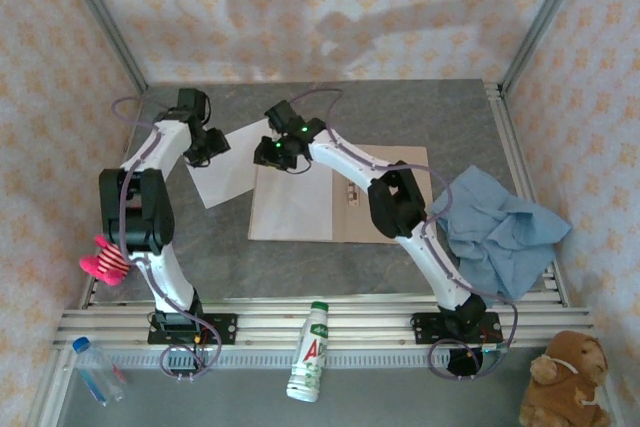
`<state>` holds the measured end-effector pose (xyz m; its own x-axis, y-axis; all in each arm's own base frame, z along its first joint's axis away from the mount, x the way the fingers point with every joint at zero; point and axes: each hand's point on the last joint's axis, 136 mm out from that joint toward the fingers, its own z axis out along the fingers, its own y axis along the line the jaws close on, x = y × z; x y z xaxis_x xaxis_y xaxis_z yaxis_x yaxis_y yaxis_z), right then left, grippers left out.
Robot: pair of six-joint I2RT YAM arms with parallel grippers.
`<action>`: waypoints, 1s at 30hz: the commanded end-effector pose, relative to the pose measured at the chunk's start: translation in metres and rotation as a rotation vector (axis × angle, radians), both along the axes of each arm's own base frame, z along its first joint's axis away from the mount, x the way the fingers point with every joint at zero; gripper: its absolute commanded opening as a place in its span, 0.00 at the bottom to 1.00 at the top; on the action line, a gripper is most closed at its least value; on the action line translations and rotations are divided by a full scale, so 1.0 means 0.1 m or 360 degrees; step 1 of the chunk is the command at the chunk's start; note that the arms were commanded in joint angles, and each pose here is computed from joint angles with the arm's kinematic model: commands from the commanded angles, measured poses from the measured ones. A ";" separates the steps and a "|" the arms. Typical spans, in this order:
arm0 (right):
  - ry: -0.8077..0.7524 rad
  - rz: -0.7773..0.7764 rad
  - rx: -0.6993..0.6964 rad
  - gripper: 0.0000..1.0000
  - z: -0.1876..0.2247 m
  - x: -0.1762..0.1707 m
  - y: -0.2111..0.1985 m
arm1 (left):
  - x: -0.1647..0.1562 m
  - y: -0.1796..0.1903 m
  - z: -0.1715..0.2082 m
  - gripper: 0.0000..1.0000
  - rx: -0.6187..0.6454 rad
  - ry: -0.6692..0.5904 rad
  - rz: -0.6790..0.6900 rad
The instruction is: Put the files into the folder
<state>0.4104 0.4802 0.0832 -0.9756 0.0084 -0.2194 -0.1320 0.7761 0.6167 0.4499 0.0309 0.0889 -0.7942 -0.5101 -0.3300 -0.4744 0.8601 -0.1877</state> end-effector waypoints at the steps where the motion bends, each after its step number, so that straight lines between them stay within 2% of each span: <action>1: 0.0003 -0.0029 0.0069 0.31 -0.03 -0.01 0.22 | 0.15 0.12 -0.20 0.58 0.0063 0.0060 -0.0098; 5: 0.0019 -0.0005 0.0093 0.31 -0.12 -0.06 0.35 | 0.32 0.24 -0.30 0.58 0.0052 0.0070 -0.0069; 11: 0.0039 -0.0020 0.0101 0.31 -0.27 -0.03 0.40 | 0.31 0.45 -0.52 0.57 0.0019 0.0155 0.0053; 21: 0.0062 -0.0031 0.0131 0.31 -0.38 0.01 0.47 | -0.20 0.69 -0.76 0.56 0.0074 0.0355 0.0322; 30: 0.0058 -0.0063 0.0099 0.31 -0.54 0.07 0.46 | -0.62 0.66 -0.80 0.57 0.0083 0.0448 0.0384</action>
